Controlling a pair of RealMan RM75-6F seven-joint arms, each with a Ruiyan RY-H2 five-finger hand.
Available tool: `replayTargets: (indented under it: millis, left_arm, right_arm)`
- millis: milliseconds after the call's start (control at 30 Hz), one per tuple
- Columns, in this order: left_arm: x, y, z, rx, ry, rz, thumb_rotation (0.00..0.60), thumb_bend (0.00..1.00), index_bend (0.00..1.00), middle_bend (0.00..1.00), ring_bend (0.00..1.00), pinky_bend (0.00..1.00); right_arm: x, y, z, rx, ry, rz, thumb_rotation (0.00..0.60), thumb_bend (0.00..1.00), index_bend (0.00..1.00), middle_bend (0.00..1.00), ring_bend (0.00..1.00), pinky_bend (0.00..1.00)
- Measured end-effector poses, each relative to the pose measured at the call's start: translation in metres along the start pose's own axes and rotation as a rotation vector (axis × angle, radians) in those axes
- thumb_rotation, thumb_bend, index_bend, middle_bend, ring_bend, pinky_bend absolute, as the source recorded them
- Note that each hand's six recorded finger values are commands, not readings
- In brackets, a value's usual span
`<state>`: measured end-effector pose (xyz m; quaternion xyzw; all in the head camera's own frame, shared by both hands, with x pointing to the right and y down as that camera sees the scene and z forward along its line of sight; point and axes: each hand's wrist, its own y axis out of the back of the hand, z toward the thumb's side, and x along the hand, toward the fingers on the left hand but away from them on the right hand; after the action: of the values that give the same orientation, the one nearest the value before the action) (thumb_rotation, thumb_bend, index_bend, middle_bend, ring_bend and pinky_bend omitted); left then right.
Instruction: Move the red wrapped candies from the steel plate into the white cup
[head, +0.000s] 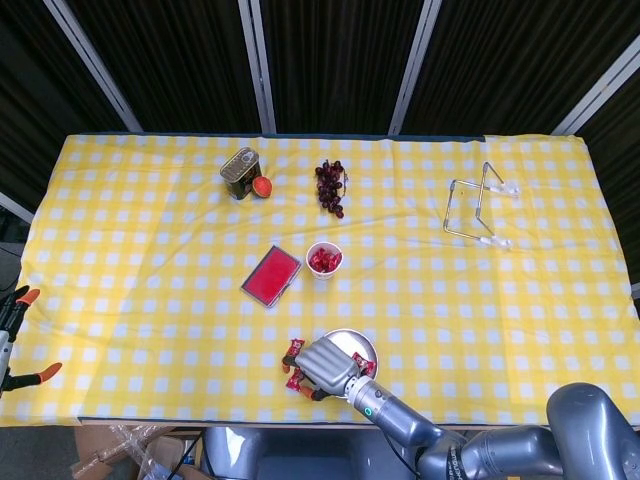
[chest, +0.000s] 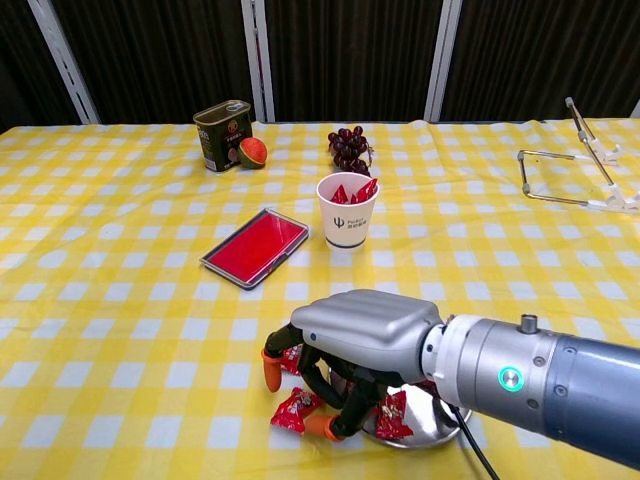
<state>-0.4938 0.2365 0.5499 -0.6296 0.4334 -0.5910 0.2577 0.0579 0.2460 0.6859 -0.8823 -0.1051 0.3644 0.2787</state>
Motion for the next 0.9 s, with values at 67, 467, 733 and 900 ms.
replayTargets:
  millis: [67,467,733,900]
  left_arm:
    - [0.000,0.000,0.000,0.000,0.000,0.000,0.600,0.02,0.00,0.00,0.00,0.00]
    - [0.001,0.001,-0.001,-0.001,0.004,0.003,0.600,0.03,0.00,0.00,0.00,0.00]
    - [0.001,0.000,-0.001,-0.001,0.003,0.002,0.600,0.03,0.00,0.00,0.00,0.00]
    - [0.001,0.001,-0.001,0.000,0.002,0.003,0.600,0.03,0.00,0.00,0.00,0.00]
  right_arm:
    - [0.000,0.000,-0.001,0.000,-0.001,0.000,0.600,0.40,0.40,0.69,0.80,0.91]
    - [0.000,-0.009,-0.007,-0.020,-0.018,0.012,0.600,0.40,0.45,0.69,0.80,0.91]
    - [0.000,-0.009,-0.005,-0.027,-0.013,0.011,0.600,0.43,0.52,0.69,0.80,0.91]
    - [0.000,-0.007,-0.005,-0.031,-0.012,0.004,0.600,0.44,0.52,0.69,0.80,0.91]
